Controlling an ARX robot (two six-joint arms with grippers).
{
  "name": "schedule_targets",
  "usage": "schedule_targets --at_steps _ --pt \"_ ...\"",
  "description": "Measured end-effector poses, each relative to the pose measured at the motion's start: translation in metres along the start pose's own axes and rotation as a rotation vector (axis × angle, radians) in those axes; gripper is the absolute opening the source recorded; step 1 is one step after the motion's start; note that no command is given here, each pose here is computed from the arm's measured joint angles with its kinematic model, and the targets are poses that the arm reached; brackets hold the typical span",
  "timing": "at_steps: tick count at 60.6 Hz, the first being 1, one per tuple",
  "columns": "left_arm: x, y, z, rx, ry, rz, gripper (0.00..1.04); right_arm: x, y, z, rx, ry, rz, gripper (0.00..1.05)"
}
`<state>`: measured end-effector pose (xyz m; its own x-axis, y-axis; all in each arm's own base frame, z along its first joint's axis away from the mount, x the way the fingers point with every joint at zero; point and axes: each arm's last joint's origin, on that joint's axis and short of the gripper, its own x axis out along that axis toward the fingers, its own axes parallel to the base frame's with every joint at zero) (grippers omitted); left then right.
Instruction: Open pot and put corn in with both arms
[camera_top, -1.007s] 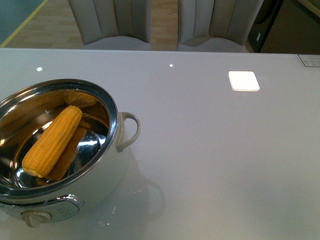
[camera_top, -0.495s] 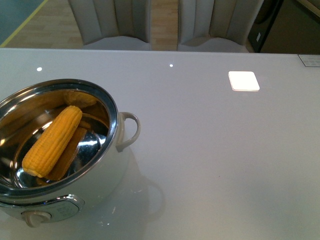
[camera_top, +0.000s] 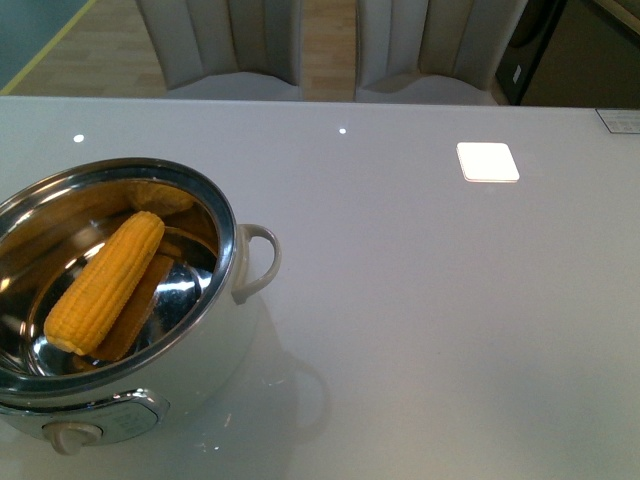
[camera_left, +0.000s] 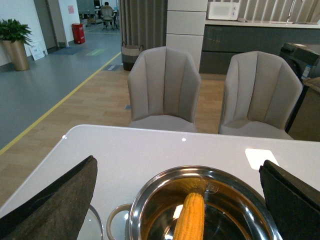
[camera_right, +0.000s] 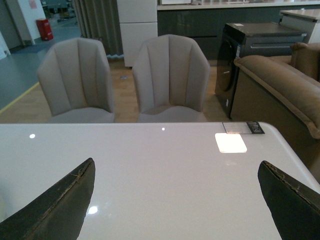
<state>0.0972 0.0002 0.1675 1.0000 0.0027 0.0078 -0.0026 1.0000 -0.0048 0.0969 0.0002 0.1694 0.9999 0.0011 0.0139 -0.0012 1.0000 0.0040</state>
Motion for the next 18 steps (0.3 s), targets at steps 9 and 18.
schedule_targets --at_steps 9,18 --pt "0.0 0.0 0.0 0.0 0.0 0.0 0.98 0.0 0.0 0.0 0.0 0.0 0.0 0.96" --pt "0.0 0.0 0.0 0.0 0.0 0.0 0.98 0.0 0.0 0.0 0.0 0.0 0.0 0.96"
